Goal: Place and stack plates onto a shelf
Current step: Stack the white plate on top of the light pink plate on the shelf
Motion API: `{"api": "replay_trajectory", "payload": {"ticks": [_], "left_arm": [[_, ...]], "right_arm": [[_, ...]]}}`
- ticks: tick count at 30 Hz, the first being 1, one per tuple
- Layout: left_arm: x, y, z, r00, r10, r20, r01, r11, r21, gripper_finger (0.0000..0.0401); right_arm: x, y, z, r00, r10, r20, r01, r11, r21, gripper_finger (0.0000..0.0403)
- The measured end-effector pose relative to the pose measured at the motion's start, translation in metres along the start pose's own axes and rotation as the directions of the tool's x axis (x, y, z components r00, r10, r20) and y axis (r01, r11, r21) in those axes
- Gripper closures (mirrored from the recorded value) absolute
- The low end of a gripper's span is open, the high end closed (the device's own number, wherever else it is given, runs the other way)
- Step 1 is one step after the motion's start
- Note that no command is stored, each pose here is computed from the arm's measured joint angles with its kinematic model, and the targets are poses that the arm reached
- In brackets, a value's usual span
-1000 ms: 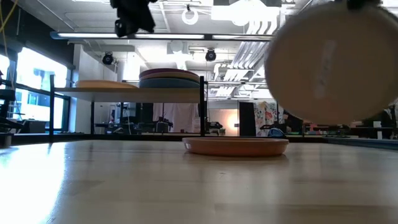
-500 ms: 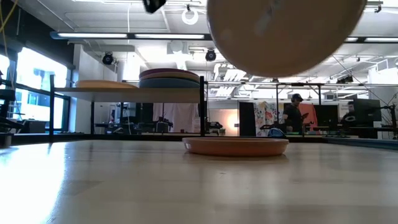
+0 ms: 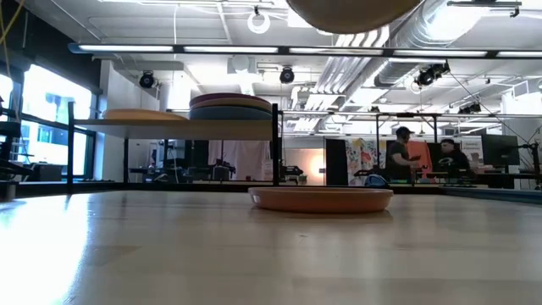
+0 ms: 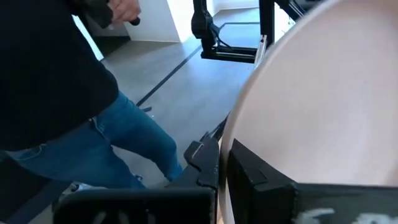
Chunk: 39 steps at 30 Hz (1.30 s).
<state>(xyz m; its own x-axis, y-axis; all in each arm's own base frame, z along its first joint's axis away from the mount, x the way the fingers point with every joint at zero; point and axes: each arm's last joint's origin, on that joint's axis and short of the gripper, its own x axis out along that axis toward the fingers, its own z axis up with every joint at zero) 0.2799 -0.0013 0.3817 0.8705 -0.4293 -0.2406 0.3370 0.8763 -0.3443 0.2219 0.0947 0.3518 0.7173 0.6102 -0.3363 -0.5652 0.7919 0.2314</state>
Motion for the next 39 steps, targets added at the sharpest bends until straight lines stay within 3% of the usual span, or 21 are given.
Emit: {"api": "replay_trajectory", "payload": {"ticks": [10,15,20,30,39], "left_arm": [[0.022,0.014,-0.009,0.999,0.007,-0.043,-0.009,0.998,-0.059,0.0299],[0.041,0.019,-0.013,0.999,-0.019,-0.039,0.02,1.0,0.015,0.0273],[0.058,0.016,-0.016,0.992,-0.121,-0.026,0.124,0.985,0.12,0.0271],[0.078,0.019,-0.03,0.979,-0.178,-0.094,0.187,0.978,0.095,0.027],[0.079,0.017,-0.031,0.975,-0.2,-0.099,0.209,0.973,0.095,0.027]], "right_arm": [[-0.007,0.004,0.0,0.999,0.041,-0.001,-0.041,0.999,-0.002,0.0403],[-0.007,0.005,-0.001,0.996,0.084,-0.015,-0.084,0.996,0.002,0.0403],[-0.008,0.006,-0.001,0.991,0.132,-0.023,-0.132,0.991,0.005,0.0403],[-0.008,0.007,-0.001,0.984,0.174,-0.028,-0.173,0.985,0.009,0.0403],[-0.008,0.007,-0.001,0.982,0.185,-0.029,-0.184,0.982,0.033,0.0403]]}}
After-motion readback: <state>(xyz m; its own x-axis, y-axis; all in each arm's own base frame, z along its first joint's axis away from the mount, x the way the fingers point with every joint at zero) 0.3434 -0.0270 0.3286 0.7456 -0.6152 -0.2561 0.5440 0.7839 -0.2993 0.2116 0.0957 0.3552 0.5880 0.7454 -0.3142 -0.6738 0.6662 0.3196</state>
